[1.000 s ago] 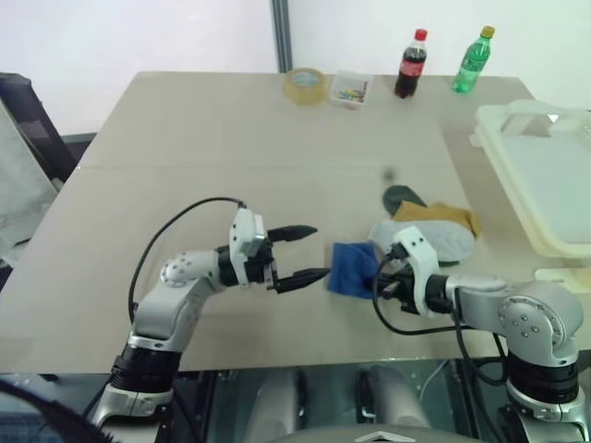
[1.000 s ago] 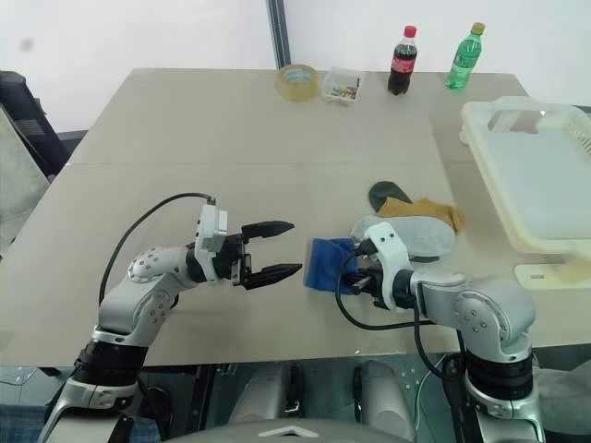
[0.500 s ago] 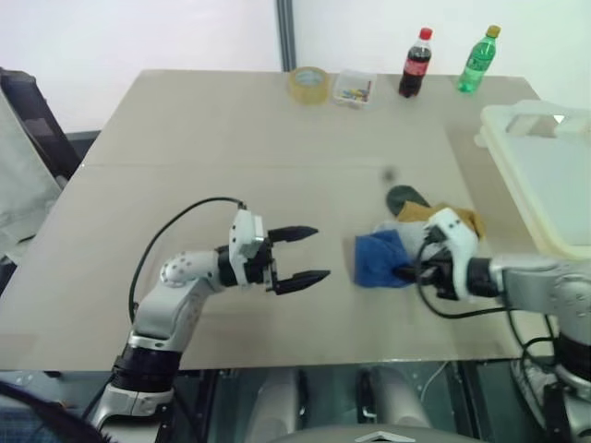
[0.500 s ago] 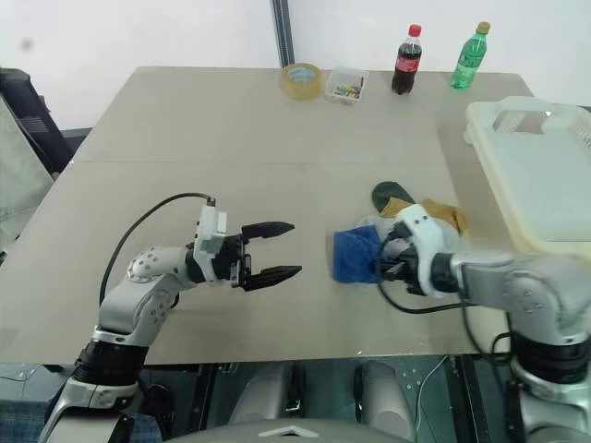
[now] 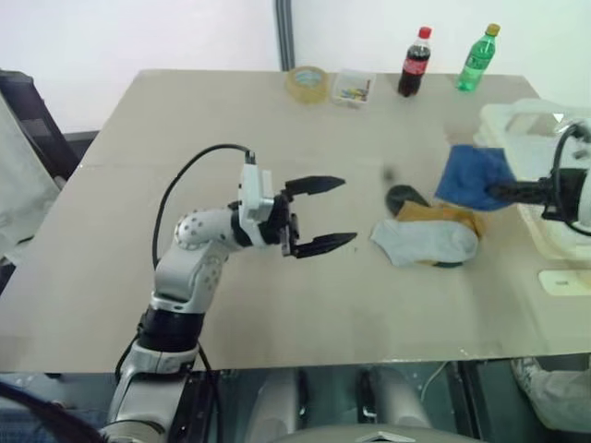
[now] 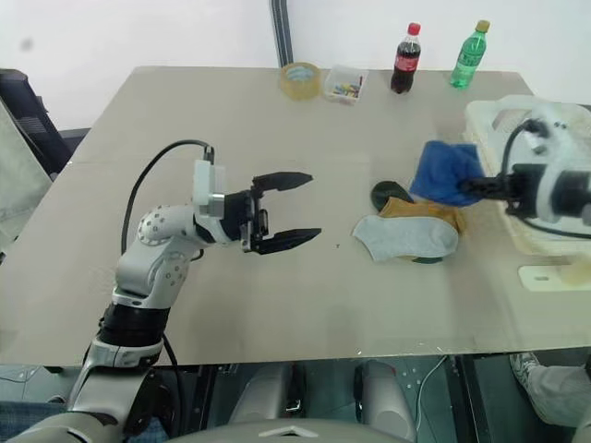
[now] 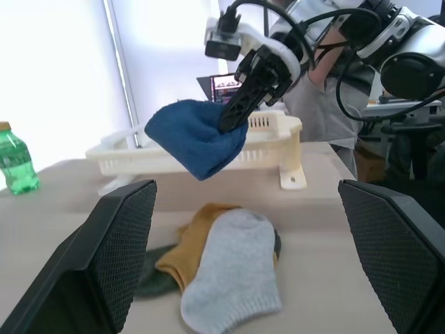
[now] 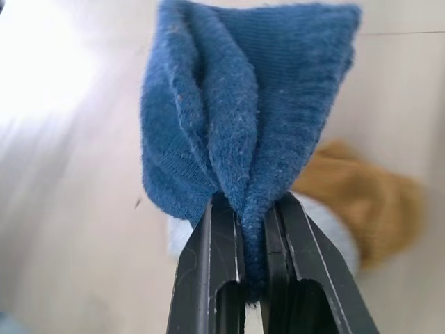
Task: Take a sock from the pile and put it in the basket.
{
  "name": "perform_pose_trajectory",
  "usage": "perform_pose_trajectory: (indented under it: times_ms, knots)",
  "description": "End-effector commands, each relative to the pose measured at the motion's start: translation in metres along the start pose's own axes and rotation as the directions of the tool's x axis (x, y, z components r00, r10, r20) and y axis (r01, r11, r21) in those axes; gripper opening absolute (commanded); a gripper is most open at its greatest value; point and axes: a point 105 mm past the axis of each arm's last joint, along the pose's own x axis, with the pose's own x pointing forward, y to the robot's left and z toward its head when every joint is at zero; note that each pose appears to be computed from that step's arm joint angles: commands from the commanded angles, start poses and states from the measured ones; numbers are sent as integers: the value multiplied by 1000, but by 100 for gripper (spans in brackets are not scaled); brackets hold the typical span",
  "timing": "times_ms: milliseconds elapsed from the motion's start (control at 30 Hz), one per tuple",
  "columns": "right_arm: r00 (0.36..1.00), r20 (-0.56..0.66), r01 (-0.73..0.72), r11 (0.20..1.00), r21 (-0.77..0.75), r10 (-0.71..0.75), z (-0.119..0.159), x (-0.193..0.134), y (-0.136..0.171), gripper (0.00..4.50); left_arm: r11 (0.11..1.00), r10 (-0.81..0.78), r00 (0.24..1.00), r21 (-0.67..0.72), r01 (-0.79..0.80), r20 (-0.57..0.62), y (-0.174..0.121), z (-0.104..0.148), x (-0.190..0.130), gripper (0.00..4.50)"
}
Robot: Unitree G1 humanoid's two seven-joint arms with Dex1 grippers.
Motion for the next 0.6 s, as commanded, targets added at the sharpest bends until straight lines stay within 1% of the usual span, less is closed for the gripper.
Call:
perform_pose_trajectory:
  times_ms: [33,100,167,233,300,333,367,400,433,500,567,600]
  knots:
    - [984,147,87,991,97,-101,33,-27,-29,6,999,-16,999,46,15,32,3,11,8,450]
    - [962,212,132,973,191,-173,46,-40,-49,6,999,-18,998,34,16,56,5,14,11,450]
    - [939,255,160,951,266,-229,56,-49,-64,6,999,-32,999,33,31,36,5,11,12,450]
    - [920,280,173,924,340,-275,61,-55,-76,6,999,-40,999,3,40,22,6,7,14,450]
    - [888,305,183,875,449,-343,63,-60,-92,6,999,-48,999,-10,48,14,6,5,17,450]
    - [875,304,191,846,498,-377,62,-61,-101,42,999,-53,998,-13,53,17,6,5,19,450]
    - [866,299,191,819,541,-400,59,-62,-107,86,998,-56,998,-16,57,22,6,5,21,450]
    - [859,291,191,791,581,-421,56,-62,-113,115,998,-60,998,-18,61,28,5,6,23,450]
    - [853,282,191,766,614,-439,53,-62,-118,161,998,-63,998,-18,63,31,5,6,24,450]
    - [845,264,184,716,673,-465,47,-61,-125,237,998,-66,997,-16,66,32,5,6,25,450]
    - [843,249,173,679,714,-477,42,-59,-129,325,998,-66,997,-13,67,28,6,5,25,450]
    - [842,243,172,665,727,-482,40,-59,-131,378,998,-66,998,-12,66,26,7,4,24,450]
